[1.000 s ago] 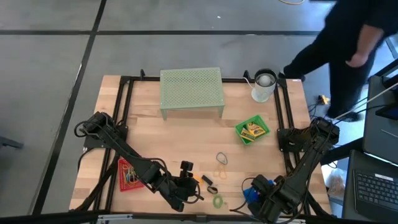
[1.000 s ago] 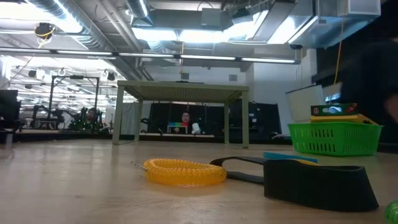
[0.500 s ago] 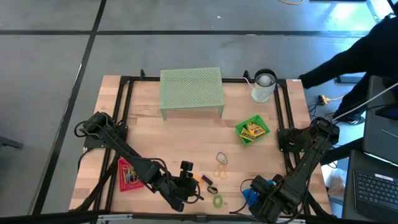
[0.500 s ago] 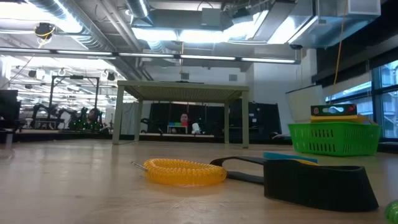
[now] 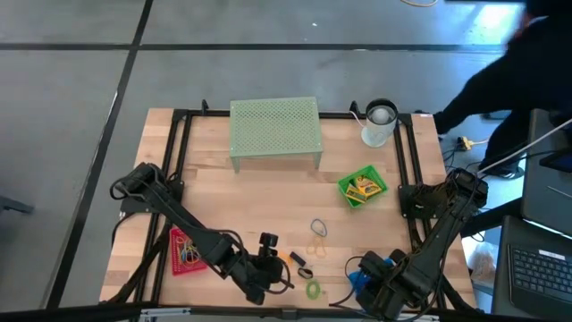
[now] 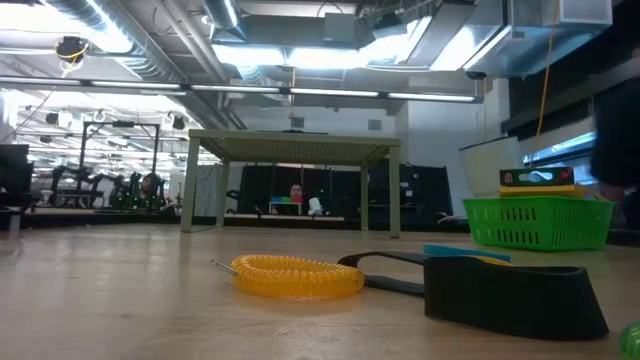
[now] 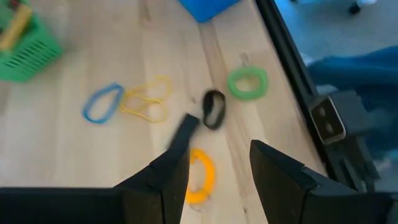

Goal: Pick & Place Office Desk Supplies
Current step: Put the yellow spring rubber band into the blue bin

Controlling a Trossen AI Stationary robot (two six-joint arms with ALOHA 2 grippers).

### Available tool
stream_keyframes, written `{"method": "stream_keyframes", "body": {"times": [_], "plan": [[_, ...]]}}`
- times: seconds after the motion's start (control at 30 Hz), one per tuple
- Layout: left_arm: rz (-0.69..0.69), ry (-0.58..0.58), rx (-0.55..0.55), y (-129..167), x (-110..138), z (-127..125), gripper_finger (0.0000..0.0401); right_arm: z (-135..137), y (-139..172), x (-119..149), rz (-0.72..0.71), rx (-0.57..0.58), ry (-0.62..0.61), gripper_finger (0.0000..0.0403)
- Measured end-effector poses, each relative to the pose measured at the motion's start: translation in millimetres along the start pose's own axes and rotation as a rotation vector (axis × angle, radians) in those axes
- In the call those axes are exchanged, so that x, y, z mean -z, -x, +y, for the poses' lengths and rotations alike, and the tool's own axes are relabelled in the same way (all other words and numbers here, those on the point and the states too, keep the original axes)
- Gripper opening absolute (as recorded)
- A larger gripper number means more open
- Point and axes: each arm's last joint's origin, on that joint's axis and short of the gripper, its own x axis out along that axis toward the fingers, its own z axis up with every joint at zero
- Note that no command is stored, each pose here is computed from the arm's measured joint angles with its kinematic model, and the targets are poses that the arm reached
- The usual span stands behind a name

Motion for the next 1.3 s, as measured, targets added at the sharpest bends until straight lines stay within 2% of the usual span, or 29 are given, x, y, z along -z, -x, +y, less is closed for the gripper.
{"method": "stream_keyframes", "body": {"times": [0.2, 0.43, 0.7, 0.9, 1.0, 1.1, 1.3], "plan": [[0.103, -0.035, 0.068, -25, 14, -7, 0.0182, 1, 0, -2, -0.077, -0.016, 0.003, 0.0146], [0.229, -0.157, 0.119, -66, 32, 0, 0.0191, 1, 0, -5, -0.129, -0.027, -0.001, 0.0146], [0.302, -0.101, 0.196, -97, 39, 25, 0.0183, 2, 0, -5, -0.132, -0.029, -0.001, 0.0146], [0.356, -0.12, 0.203, -109, 46, 36, 0.0169, 2, 0, -6, -0.14, -0.031, -0.001, 0.0146], [0.368, -0.141, 0.237, -115, 48, 36, 0.0161, 2, 0, -6, -0.171, -0.036, 0.001, 0.0146], [0.391, -0.174, 0.219, -121, 55, 33, 0.0151, 2, 0, -7, -0.186, -0.04, 0.011, 0.0146], [0.4, -0.192, 0.18, -121, 56, 33, 0.0106, 3, 1, -9, -0.25, -0.045, 0.057, 0.0146]]}}
